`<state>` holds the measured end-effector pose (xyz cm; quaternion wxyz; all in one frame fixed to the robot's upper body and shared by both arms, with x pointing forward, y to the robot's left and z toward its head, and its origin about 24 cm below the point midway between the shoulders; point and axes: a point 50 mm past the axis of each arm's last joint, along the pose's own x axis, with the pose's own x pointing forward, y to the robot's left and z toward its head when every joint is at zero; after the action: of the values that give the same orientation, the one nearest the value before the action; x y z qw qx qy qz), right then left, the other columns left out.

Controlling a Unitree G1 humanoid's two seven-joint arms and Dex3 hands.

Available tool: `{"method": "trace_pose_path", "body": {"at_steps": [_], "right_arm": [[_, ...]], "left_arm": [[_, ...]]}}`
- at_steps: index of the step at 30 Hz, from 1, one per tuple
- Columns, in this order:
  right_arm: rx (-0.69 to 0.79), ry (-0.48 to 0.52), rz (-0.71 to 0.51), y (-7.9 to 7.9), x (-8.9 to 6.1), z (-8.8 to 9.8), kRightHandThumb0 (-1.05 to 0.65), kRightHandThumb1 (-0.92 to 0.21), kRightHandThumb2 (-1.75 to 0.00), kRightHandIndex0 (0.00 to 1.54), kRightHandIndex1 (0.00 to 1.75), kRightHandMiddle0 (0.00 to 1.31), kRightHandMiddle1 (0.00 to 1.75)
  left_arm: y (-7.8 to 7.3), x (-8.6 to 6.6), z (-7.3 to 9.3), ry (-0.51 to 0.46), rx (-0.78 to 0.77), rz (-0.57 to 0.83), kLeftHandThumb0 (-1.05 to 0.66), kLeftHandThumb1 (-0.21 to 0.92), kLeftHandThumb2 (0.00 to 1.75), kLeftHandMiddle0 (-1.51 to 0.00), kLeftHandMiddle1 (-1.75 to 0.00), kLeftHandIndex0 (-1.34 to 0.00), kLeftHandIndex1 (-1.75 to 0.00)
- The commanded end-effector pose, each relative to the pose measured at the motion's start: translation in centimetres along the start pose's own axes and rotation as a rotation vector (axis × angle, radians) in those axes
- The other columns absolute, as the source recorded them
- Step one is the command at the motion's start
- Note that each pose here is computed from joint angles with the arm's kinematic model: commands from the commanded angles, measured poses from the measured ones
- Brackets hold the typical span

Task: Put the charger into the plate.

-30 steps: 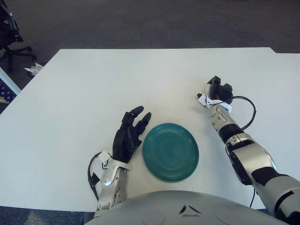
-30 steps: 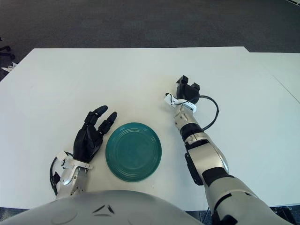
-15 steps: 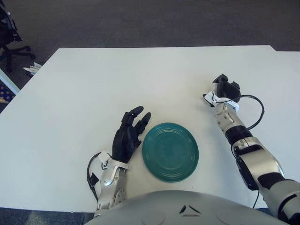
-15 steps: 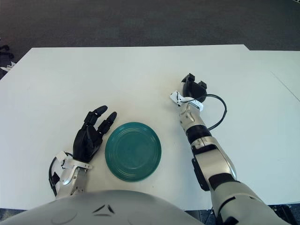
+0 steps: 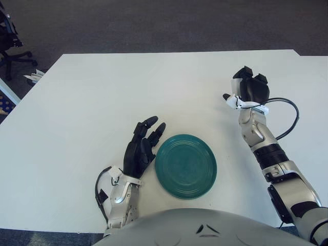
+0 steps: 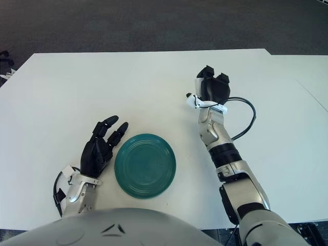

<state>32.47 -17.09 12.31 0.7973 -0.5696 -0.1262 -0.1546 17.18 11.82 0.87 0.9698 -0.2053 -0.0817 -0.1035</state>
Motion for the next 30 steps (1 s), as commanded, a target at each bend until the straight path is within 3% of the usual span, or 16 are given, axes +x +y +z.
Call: {"method": "trace_pose_path", "body": {"at_steps": [1, 17, 21, 30], "right_arm": [[-0.050, -0.046, 0.033, 0.0, -0.7, 0.4, -0.52, -0.23, -1.43, 1.18, 1.75, 0.69, 1.75], [-0.019, -0.191, 0.126, -1.6, -1.6, 3.1, -0.53, -0.19, -1.47, 1.19, 1.75, 0.72, 1.75], [0.050, -0.255, 0.169, -1.5, -3.9, 5.7, -0.53, -0.19, -1.47, 1.19, 1.75, 0.72, 1.75], [0.064, -0.340, 0.262, -1.2, -4.7, 7.2, -0.53, -0.17, -1.49, 1.19, 1.75, 0.73, 1.75]], "left_arm": [[0.0, -0.2, -0.7, 0.015, -0.010, 0.014, -0.95, 0.92, 0.85, -0.59, -0.04, -0.21, -0.95], [0.2, 0.0, -1.0, 0.006, 0.004, 0.021, -0.94, 0.92, 0.85, -0.59, -0.04, -0.21, -0.95], [0.3, 0.1, -1.0, 0.011, 0.010, 0.022, -0.93, 0.92, 0.85, -0.60, -0.04, -0.20, -0.95], [0.4, 0.1, -1.1, 0.012, 0.038, 0.040, -0.94, 0.92, 0.86, -0.61, -0.04, -0.19, -0.95]]}}
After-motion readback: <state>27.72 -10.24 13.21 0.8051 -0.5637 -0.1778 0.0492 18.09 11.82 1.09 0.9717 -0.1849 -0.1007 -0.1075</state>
